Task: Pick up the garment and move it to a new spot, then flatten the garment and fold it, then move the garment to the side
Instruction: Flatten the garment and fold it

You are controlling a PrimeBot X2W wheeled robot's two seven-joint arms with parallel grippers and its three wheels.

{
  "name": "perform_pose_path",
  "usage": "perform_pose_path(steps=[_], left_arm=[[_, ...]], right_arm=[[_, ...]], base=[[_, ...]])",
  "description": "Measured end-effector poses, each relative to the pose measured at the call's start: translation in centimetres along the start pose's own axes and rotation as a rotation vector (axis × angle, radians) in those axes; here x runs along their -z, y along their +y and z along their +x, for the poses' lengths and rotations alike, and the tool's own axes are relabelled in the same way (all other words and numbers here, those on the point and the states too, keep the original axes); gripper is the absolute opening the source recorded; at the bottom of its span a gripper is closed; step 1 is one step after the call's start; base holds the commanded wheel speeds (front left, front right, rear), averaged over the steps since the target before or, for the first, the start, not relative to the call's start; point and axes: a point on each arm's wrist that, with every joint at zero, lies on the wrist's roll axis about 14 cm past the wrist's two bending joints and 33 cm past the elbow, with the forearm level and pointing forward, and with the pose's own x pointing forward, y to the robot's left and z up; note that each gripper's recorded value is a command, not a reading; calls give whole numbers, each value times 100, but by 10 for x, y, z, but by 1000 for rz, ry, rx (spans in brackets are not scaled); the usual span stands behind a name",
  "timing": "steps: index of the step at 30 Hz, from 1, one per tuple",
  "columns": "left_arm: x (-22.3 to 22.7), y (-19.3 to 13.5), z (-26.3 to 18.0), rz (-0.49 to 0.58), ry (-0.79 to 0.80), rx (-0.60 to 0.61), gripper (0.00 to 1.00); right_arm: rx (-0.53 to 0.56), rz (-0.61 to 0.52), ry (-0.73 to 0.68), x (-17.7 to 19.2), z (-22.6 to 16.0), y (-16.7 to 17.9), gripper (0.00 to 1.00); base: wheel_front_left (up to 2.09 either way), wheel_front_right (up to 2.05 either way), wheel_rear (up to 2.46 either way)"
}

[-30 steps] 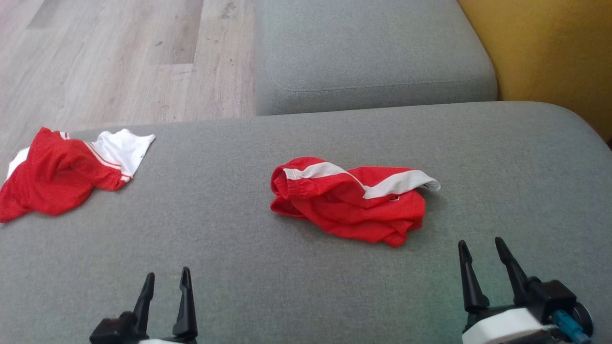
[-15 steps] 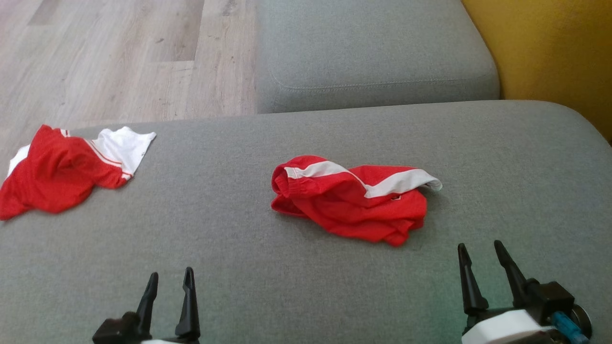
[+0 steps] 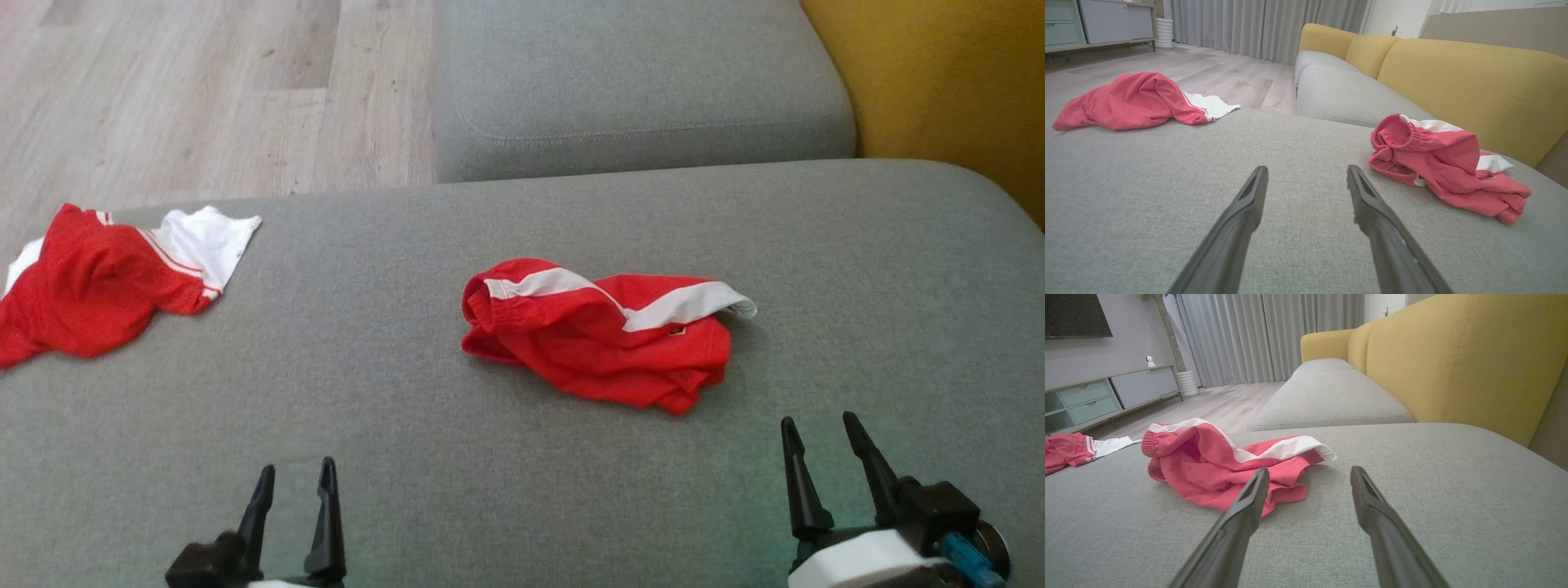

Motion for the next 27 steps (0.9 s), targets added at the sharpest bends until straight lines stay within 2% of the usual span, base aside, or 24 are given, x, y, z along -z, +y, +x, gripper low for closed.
perform_pose_path(steps=[6,11,17,27], left_arm=[[-3,-16,16,38,28,55,100],[-23,-60,51,35,52,177,100],[-34,-106,91,-26,128,284,100],[3,-123,146,-27,359,328,100]], right_arm=[[-3,-2,19,5,5,0,100],[-9,-15,45,12,10,1,100],[-31,-22,56,14,26,5,100],[-13,-28,80,21,52,-4,100]], base=[[0,0,0],[0,0,0],[0,0,0],[0,0,0]])
